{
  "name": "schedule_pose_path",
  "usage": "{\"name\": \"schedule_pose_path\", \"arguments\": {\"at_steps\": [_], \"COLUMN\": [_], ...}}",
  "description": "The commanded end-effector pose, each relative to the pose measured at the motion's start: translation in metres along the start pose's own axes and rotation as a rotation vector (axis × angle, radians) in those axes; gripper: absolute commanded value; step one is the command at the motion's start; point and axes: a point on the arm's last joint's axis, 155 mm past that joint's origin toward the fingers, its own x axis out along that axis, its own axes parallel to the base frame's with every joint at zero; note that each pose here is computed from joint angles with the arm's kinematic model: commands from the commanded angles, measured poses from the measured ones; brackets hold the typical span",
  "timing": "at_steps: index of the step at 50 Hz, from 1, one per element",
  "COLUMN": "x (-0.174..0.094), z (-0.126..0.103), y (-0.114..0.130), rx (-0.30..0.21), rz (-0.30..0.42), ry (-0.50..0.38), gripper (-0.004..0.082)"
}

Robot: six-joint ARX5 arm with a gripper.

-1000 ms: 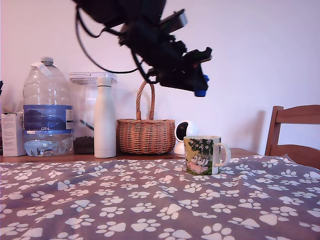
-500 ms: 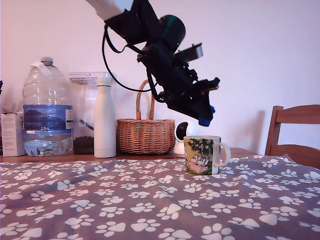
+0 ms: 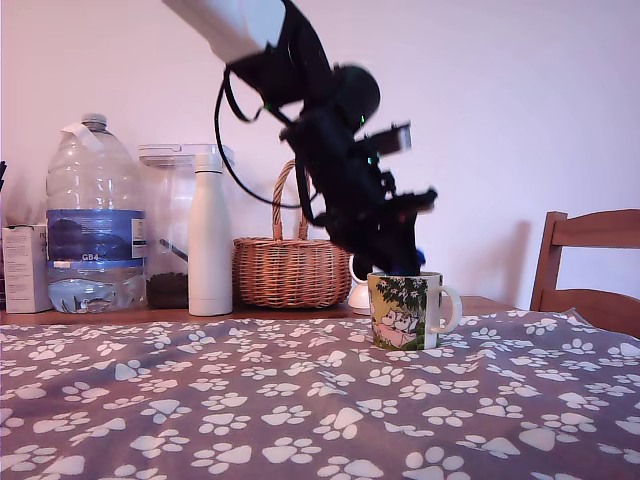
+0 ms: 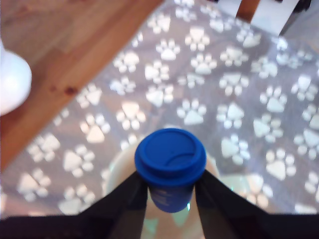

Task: Pick up the coffee capsules from the table one by one and drop them inside the nearest coffee cup

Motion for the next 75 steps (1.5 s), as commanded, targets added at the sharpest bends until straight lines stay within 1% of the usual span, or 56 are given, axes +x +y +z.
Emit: {"name": "schedule_pose_path", "arguments": {"at_steps": [1,21,24,26,27,29,31,32,34,36,60,68,71,75], "x": [0.011,0.011,0.011,0.011,0.011,0.011,0.011,0.011,0.011,0.011,0.006,-0.008,-0.016,-0.028], "z": [-0.007,-0.008,-0.008,-0.007,-0.007,-0.005,-0.004,-0.004,-0.003,-0.002,0.004,0.017,0.024,0.031], "y": [-0.003,-0.004,-0.004,-0.004,-0.003,-0.003,-0.001,0.001,0.004,0.005,0.002,-0.003,-0.004,-0.006], "rx": [0.008,0.010,0.010,0.010,0.009,0.010,0.011,0.011,0.011,0.012,0.014,0.024,0.026,0.031], "rz": [-0.006,-0.003,-0.003,-0.002,-0.001,0.002,0.012,0.021,0.035,0.043,0.045,0.045,0.047,0.054], "ry": [0.016,0.019,0.019,0.017,0.014,0.010,0.006,0.005,0.001,-0.004,-0.018,-0.047,-0.061,-0.078], "gripper": [0.0211,0.0211,0.0222,0.0275,0.0323,0.0446,0.0589,0.0645,0.0718,0.0747,0.0745,0.0738,0.0708,0.0625]}}
